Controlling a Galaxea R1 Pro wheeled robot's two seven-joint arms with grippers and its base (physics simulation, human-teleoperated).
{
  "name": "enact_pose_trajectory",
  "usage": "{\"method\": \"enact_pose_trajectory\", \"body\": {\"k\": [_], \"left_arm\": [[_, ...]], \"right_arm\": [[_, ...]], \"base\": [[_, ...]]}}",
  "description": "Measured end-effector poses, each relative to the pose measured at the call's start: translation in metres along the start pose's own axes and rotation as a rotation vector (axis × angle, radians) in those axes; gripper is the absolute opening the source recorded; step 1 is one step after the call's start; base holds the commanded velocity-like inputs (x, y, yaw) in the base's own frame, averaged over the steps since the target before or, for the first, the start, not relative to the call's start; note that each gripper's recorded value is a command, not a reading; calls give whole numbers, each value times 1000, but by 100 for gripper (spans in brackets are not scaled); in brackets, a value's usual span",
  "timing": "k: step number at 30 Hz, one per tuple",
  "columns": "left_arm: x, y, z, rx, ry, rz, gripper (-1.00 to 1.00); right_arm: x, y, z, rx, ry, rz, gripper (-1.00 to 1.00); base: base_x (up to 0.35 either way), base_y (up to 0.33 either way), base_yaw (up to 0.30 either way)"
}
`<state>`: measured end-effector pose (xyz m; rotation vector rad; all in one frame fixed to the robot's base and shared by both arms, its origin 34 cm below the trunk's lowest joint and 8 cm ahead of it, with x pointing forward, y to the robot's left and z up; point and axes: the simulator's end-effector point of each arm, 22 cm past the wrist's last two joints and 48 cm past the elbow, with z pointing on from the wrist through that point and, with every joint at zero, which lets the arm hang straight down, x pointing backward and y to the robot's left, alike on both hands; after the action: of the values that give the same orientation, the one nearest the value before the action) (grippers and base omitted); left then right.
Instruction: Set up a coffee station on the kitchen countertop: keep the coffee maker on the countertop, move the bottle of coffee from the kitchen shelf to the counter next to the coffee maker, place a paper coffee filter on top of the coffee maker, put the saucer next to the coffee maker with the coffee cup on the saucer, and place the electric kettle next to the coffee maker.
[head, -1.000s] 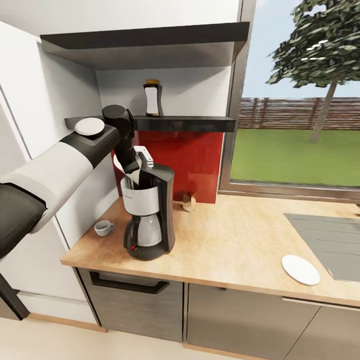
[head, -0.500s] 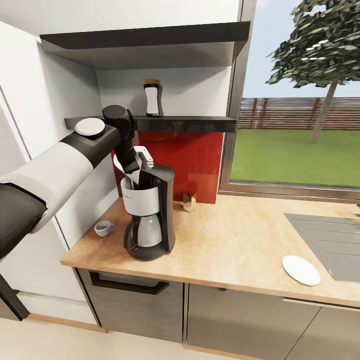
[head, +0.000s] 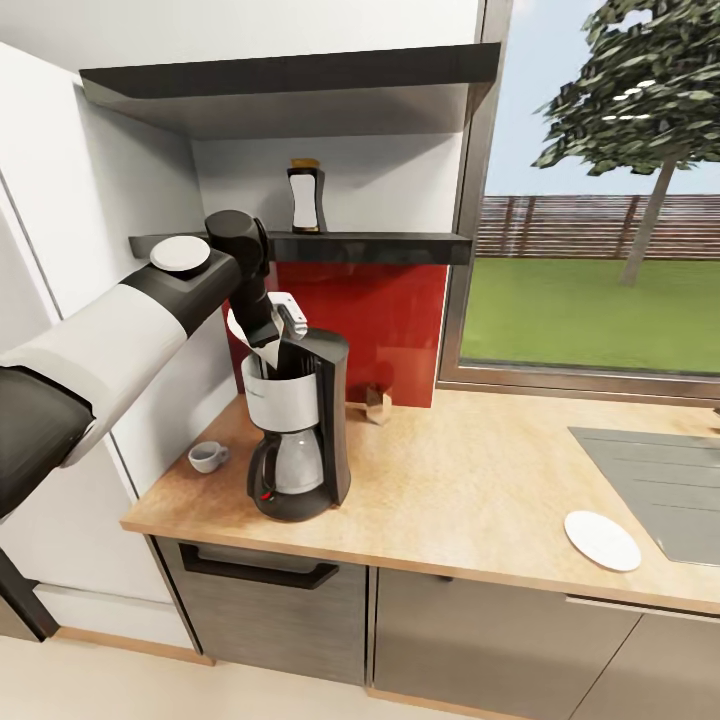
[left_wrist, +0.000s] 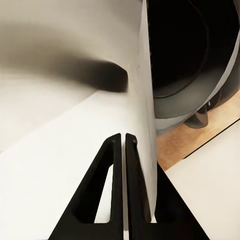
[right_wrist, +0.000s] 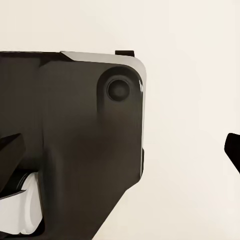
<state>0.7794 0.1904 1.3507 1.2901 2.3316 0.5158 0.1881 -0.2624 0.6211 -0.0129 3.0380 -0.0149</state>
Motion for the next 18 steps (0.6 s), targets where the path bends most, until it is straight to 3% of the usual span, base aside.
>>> {"method": "enact_pose_trajectory", "body": {"k": [3,4,18], "left_arm": [[0,0,0,0,0,0,-100],[0,0,0,0,0,0,100],[-1,-1,0,5,-4,5,100]], "right_arm": [[0,0,0,0,0,0,100],[0,0,0,0,0,0,100],[0,0,0,0,0,1,100]], "base": [[0,0,0],[0,0,0],[0,0,0]]}}
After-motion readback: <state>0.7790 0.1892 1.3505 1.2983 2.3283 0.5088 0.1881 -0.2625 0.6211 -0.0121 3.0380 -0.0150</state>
